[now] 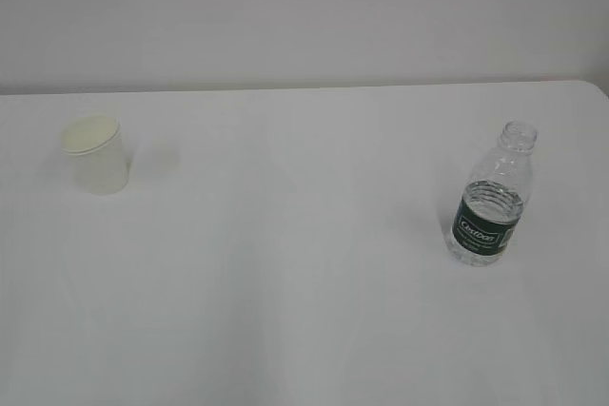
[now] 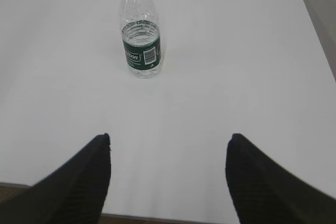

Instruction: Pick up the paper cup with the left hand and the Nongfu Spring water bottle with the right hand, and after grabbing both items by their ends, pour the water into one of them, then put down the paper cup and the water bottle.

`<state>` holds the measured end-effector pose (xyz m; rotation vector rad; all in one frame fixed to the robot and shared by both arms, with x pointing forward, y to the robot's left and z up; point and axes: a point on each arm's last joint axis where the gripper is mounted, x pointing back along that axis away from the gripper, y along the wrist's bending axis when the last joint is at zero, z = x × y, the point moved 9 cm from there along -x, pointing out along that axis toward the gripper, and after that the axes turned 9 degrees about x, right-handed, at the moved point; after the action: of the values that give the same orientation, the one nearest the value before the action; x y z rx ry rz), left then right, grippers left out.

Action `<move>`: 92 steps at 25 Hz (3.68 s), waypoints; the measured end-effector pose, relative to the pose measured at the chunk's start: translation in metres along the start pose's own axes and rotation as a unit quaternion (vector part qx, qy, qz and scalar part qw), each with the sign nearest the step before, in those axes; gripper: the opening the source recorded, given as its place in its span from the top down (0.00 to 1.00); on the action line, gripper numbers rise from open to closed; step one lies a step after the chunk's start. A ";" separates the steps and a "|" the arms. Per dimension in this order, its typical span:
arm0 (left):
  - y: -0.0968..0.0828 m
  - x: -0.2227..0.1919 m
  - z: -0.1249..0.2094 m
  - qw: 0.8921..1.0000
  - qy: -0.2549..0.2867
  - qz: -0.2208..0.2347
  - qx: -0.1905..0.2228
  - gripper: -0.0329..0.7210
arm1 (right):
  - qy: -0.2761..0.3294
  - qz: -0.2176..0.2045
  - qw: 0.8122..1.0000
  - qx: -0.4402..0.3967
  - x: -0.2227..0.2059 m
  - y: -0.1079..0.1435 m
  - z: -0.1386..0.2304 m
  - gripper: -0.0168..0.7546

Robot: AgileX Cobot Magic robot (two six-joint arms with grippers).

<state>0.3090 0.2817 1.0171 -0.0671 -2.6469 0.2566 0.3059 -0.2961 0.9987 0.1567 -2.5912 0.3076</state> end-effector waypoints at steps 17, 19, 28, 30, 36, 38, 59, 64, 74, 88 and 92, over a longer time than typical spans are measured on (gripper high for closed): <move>0.000 0.000 0.000 1.000 0.000 0.000 0.000 0.17 | 0.000 0.000 1.000 0.000 0.000 0.000 0.000 0.31; 0.000 0.000 0.000 1.000 0.000 0.000 0.000 0.17 | 0.000 0.000 1.000 0.000 0.000 0.000 0.000 0.31; 0.000 0.000 0.000 1.000 0.000 0.000 0.000 0.17 | 0.002 0.008 1.000 0.004 0.000 -0.003 0.001 0.31; 0.000 0.000 0.000 1.000 0.000 0.000 0.000 0.18 | 0.002 0.008 1.000 0.004 0.000 -0.003 0.001 0.31; 0.000 0.000 0.000 1.000 0.000 0.000 0.000 0.20 | 0.002 0.009 1.000 0.004 0.000 -0.003 0.001 0.31; 0.000 0.000 0.000 1.000 0.000 0.000 0.000 0.20 | 0.002 0.009 1.000 0.004 0.000 -0.003 0.001 0.31; -0.007 0.001 -0.002 1.000 -0.003 0.018 0.009 0.20 | -0.078 0.009 0.997 -0.003 0.007 -0.004 -0.030 0.31; -0.011 -0.001 -0.009 0.999 -0.012 0.029 0.016 0.20 | -0.081 0.010 0.997 0.005 0.007 -0.004 -0.031 0.31; -0.011 -0.013 -0.033 0.999 -0.038 0.028 0.025 0.20 | -0.082 0.012 0.996 0.020 0.001 -0.006 -0.039 0.31; -0.009 -0.030 -0.058 0.997 -0.063 0.023 0.034 0.21 | -0.087 0.013 0.996 0.026 -0.011 -0.009 -0.056 0.31; -0.008 -0.036 -0.065 0.997 -0.066 0.020 0.037 0.21 | -0.090 0.014 0.995 0.026 -0.015 -0.010 -0.061 0.31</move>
<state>0.3714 0.2815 1.0586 -0.0812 -2.7665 0.3848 0.3501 -0.2899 1.0443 0.1740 -2.7672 0.3888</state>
